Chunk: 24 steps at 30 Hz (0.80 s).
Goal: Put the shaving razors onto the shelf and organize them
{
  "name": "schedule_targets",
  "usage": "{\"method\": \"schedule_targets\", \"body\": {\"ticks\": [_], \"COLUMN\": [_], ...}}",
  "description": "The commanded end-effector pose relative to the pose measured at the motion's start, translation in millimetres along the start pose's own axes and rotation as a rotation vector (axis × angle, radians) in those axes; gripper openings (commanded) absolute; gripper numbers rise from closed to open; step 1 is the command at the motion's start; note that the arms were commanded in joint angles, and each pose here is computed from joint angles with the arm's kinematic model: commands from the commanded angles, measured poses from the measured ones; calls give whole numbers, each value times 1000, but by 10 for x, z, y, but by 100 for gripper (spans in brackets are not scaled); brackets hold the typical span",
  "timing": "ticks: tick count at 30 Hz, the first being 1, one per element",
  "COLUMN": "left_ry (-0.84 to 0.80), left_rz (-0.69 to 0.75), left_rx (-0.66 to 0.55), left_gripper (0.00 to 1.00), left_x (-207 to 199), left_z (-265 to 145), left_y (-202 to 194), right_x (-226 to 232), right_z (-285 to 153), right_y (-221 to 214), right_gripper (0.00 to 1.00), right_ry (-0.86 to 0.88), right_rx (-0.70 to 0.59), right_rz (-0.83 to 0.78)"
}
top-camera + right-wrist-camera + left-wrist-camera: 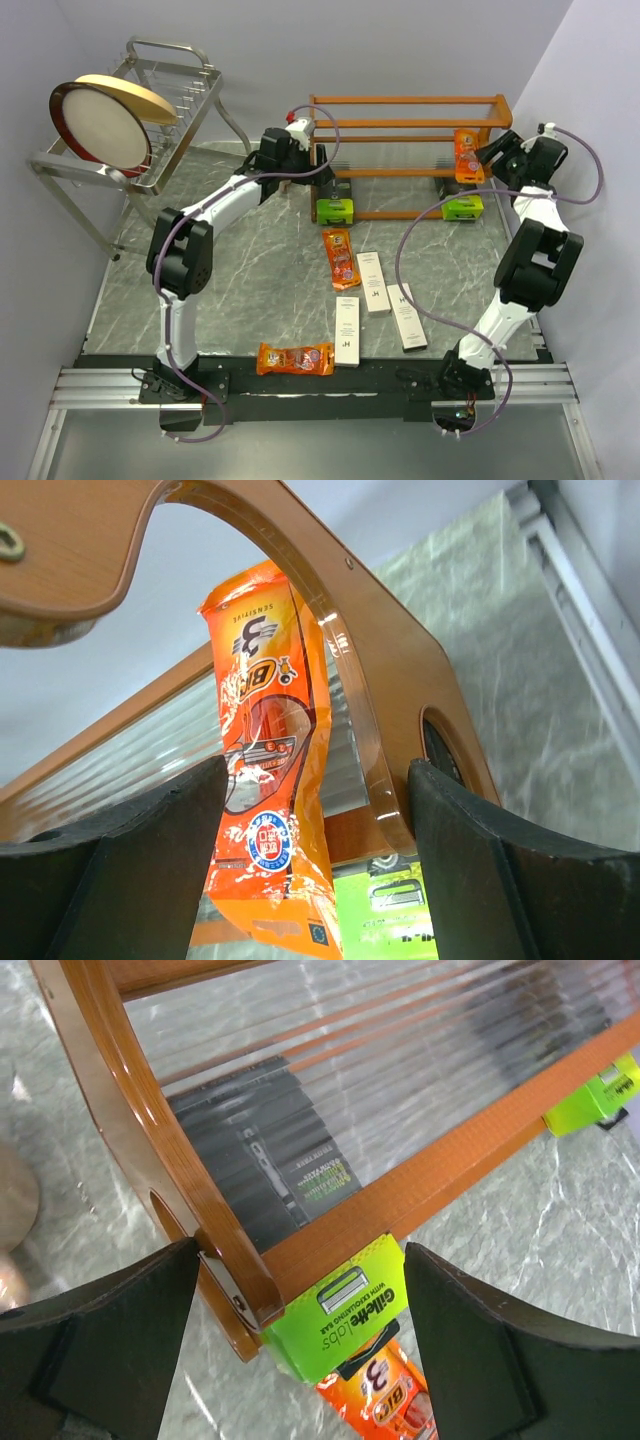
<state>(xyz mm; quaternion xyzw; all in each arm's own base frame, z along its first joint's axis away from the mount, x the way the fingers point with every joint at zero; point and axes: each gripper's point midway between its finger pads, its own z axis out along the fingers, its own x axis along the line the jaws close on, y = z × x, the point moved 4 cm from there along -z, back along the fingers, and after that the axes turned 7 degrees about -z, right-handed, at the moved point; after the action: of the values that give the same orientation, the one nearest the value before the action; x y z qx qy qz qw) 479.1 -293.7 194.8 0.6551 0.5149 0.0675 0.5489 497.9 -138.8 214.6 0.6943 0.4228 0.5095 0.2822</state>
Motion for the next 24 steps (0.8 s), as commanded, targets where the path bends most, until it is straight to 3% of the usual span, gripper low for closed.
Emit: {"method": "schedule_targets", "body": {"ticks": [1, 3, 6, 7, 10, 14, 19, 21, 22, 23, 24], "left_ry": [-198, -129, 102, 151, 252, 257, 119, -76, -165, -326, -364], "left_rz": [30, 29, 11, 1, -7, -19, 81, 159, 278, 353, 364], "left_rx": [-14, -50, -83, -93, -119, -76, 33, 107, 143, 197, 300], "left_gripper": [86, 87, 99, 99, 99, 99, 100, 99, 100, 100, 99], "left_x": [-643, -594, -380, -349, -257, -230, -314, -524, -562, -710, -693], "left_z": [-245, -273, -382, -487, -743, -1120, -1727, -1895, -2030, -2128, -2248], "left_y": [102, 146, 157, 182, 234, 128, -390, -615, -761, -901, -1114], "right_x": [829, 798, 720, 742, 694, 631, 618, 536, 596, 561, 560], "right_z": [-351, -408, -497, -557, -700, -941, -1476, -1610, -1769, -1814, -1876], "right_y": [-90, -124, -21, 64, 313, 473, 375, 107, 86, -133, -220], "right_gripper": [78, 78, 80, 81, 85, 89, 93, 93, 93, 93, 93], "right_ry": [258, 231, 184, 179, 105, -3, -120, -158, -156, -149, -139], "right_rx": [70, 69, 23, -2, -72, -106, -136, -76, -89, -32, -14], "right_rz": [34, 24, -22, -37, -75, -91, -126, -138, -160, -160, -198]}}
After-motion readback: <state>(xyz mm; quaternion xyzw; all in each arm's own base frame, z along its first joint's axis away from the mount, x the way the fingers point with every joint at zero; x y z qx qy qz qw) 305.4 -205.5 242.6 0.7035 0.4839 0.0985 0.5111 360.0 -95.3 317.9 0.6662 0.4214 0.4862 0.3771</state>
